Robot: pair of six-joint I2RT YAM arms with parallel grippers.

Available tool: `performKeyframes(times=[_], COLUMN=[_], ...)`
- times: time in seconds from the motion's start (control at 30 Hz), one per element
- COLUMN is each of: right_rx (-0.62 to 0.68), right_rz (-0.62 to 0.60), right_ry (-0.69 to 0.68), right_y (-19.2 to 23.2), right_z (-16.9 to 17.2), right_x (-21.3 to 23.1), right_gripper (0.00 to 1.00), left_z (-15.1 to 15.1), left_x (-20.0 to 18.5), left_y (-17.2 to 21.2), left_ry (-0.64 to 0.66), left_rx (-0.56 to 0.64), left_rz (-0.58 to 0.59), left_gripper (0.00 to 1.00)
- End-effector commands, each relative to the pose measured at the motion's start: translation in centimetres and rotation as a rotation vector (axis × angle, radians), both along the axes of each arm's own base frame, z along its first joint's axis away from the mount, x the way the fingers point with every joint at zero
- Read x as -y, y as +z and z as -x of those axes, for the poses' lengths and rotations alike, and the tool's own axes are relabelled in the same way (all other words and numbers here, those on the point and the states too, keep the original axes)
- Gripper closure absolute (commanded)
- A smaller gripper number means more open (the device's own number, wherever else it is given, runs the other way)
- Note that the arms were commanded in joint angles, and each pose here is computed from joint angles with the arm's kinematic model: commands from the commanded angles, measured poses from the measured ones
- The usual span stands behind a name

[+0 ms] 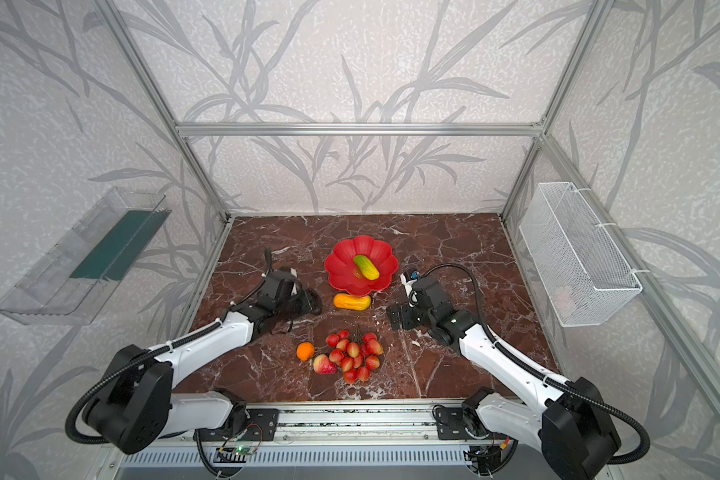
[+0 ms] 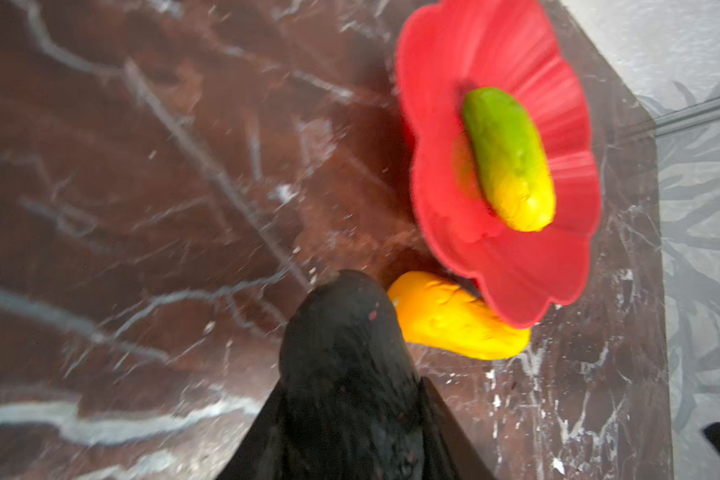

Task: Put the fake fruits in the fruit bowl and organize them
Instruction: 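Place the dark avocado in the bowl with the left gripper while the right reaches out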

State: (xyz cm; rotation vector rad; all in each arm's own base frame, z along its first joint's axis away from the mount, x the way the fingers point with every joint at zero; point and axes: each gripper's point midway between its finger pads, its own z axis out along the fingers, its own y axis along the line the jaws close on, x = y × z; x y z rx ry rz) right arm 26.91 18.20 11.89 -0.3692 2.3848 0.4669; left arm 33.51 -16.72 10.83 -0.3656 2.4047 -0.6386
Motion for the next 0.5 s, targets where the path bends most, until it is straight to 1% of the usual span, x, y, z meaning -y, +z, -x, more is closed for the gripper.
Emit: performKeyframes(times=[0.0, 0.13, 0.23, 0.37, 0.4, 0.43, 0.47], right_rx=[0.004, -0.004, 0.005, 0.020, 0.019, 0.017, 0.013], right_rz=[-0.032, -0.052, -0.078, -0.116, -0.122, -0.125, -0.129], right_ry=[0.017, 0.027, 0.039, 0.093, 0.102, 0.111, 0.121], right_y=[-0.4, -1.0, -1.3, -1.7, -2.0, -2.2, -2.5], right_z=[-0.7, -1.0, -1.4, -2.3, -2.6, -2.8, -3.1], right_x=[-1.0, -1.7, -2.4, -4.1, -4.5, -4.8, -5.2], right_gripper=[0.01, 0.01, 0.01, 0.00, 0.00, 0.00, 0.00], left_z=[-2.5, -5.9, -8.2, -10.6, -11.1, -11.4, -11.7], left_x=[1.9, 4.6, 6.5, 8.3, 8.6, 8.8, 9.0], left_y=[2.2, 2.3, 1.1, -0.8, -1.2, -1.5, -1.8], left_ry=[-0.096, -0.156, -0.178, -0.192, -0.194, -0.194, -0.193], left_rx=[0.043, 0.032, 0.003, -0.042, -0.053, -0.061, -0.070], left_rz=[-0.041, -0.035, -0.022, -0.013, -0.011, -0.011, -0.011], left_gripper=[0.65, 0.65, 0.65, 0.63, 0.62, 0.58, 0.49])
